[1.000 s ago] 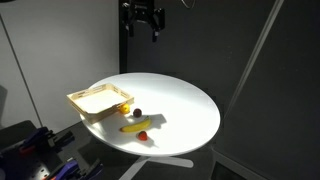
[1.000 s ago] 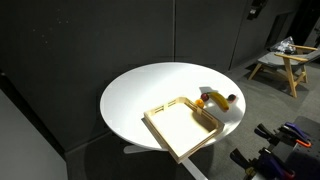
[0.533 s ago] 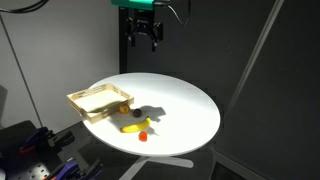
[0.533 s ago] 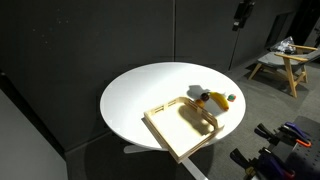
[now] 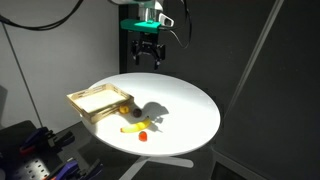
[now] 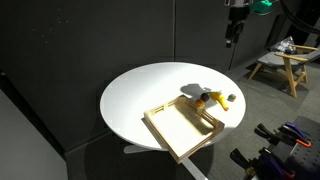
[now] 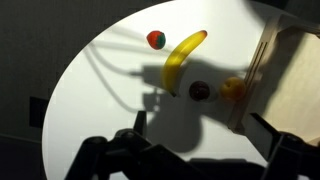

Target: Put the plum toy on the wooden tray

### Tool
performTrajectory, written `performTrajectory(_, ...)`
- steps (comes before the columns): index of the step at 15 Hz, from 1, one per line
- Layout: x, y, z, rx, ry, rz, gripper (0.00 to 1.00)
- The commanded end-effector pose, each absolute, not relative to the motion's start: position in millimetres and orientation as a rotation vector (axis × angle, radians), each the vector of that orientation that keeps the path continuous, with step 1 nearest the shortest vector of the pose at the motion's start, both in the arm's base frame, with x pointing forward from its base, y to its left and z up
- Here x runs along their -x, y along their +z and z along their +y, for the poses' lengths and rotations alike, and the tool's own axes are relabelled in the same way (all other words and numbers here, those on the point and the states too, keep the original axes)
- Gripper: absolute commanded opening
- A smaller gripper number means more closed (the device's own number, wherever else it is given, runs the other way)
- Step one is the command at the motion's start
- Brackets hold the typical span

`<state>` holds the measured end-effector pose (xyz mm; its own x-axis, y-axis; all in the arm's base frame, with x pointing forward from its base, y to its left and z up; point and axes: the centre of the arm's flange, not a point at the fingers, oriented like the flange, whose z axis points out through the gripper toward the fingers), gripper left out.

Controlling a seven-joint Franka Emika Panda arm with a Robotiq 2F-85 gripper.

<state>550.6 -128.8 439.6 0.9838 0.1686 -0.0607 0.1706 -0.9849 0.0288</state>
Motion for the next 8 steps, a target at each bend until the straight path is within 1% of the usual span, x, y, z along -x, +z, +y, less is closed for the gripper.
performTrajectory(1,-560,418,-130,-3.07,-0.149,0.27,1.0)
performTrajectory(8,-561,377,-111,-3.039,-0.073,0.347,1.0)
